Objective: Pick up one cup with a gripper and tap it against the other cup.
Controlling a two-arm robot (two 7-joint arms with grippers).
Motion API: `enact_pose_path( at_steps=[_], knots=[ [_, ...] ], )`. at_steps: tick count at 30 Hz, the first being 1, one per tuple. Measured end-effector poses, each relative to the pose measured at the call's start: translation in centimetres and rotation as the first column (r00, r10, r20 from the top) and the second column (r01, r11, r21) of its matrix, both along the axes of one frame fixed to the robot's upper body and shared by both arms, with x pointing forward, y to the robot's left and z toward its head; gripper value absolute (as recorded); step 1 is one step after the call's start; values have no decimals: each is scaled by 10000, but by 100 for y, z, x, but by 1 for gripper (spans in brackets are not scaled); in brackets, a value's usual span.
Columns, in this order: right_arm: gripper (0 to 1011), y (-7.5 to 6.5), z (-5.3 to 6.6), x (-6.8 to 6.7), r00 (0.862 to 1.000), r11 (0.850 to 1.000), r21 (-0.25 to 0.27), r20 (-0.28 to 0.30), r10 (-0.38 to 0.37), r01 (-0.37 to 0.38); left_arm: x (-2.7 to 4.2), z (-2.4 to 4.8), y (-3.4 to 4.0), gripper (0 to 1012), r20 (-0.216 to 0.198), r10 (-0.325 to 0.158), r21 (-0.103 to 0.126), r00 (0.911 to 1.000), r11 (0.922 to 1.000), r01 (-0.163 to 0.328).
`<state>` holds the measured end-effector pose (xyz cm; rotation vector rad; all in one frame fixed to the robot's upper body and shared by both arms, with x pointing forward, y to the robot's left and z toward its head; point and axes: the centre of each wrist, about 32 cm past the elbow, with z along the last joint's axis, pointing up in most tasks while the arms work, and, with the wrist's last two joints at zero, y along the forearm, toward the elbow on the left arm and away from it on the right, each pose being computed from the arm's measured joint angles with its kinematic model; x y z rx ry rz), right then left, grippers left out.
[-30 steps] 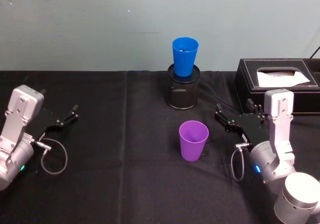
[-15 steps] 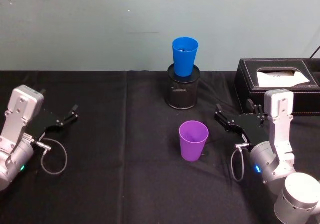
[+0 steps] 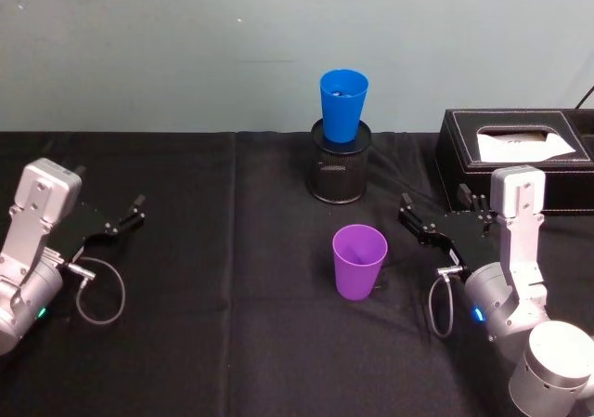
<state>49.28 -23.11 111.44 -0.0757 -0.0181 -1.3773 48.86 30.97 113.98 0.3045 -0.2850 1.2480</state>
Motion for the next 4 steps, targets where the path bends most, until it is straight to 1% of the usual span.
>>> enact_pose_path(
  at_steps=[4],
  knots=[
    [1000, 0, 0, 0, 10000, 10000, 0, -1, 0, 0, 0, 0, 0, 1000, 0, 0, 0, 10000, 10000, 0]
  ],
)
